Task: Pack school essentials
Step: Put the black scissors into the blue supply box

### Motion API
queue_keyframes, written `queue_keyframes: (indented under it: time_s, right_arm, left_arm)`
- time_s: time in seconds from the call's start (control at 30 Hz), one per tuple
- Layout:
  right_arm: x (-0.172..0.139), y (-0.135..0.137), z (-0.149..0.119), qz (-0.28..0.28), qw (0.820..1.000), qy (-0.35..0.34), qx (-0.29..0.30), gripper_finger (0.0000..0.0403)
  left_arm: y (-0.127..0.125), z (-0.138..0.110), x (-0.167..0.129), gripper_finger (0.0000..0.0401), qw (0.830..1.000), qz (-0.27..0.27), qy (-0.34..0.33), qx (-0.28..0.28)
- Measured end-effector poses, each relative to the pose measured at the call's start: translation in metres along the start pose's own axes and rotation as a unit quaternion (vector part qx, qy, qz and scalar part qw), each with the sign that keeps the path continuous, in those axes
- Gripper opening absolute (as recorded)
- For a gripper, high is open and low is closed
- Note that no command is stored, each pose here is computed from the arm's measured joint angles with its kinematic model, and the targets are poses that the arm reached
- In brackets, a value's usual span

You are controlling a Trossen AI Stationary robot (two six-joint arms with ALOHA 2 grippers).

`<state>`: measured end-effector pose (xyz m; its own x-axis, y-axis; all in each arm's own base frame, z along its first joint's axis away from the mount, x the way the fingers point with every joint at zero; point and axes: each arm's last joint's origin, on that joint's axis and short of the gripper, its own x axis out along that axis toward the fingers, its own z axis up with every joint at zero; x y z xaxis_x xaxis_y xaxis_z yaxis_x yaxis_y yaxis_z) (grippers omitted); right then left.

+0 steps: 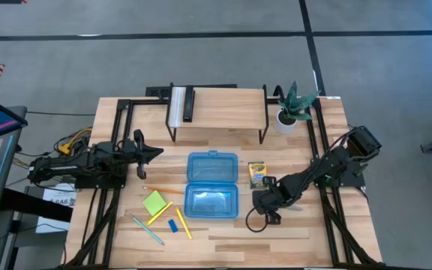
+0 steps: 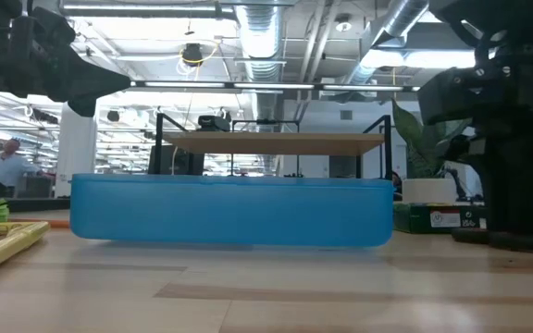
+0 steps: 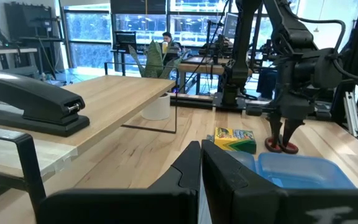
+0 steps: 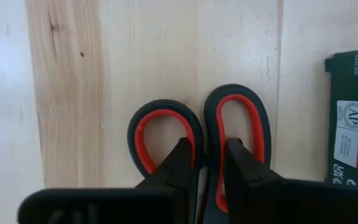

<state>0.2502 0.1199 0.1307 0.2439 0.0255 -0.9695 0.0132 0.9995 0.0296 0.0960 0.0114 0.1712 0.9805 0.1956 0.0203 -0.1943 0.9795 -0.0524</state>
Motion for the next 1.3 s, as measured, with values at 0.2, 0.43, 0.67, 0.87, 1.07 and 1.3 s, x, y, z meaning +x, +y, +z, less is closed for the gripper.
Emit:
queue_keyframes:
  time_s: [0.2, 0.43, 0.67, 0.87, 1.07, 1.3]
  right_arm:
    - [-0.006, 0.002, 0.006, -0.002, 1.0, 0.006, -0.005, 0.0067]
    - [-0.013, 0.004, 0.015, -0.002, 1.0, 0.004, -0.01, 0.0067]
    - [-0.023, 0.007, 0.024, 0.001, 1.0, -0.002, -0.018, 0.0067]
    - [-0.042, 0.011, 0.043, 0.007, 0.999, -0.026, -0.041, 0.0067]
    - [-0.072, 0.006, 0.082, 0.004, 0.991, -0.116, -0.07, 0.0067]
    - [-0.094, -0.011, 0.122, 0.029, 0.966, -0.242, -0.089, 0.0067]
  left_arm:
    - [0.0, 0.0, 0.0, 0.0004, 1.0, 0.0, 0.0, 0.0]
    - [0.0, 0.0, 0.0, 0.0004, 1.0, 0.0, 0.0, -0.004]
    - [0.0, 0.0, 0.0, 0.0004, 1.0, 0.0, 0.0, -0.004]
    - [0.0, 0.0, 0.0, 0.0004, 1.0, 0.0, 0.0, -0.004]
    - [0.0, 0.0, 0.0, 0.0004, 1.0, 0.0, 0.0, -0.005]
    - [0.0, 0.0, 0.0, 0.0004, 1.0, 0.0, 0.0, -0.007]
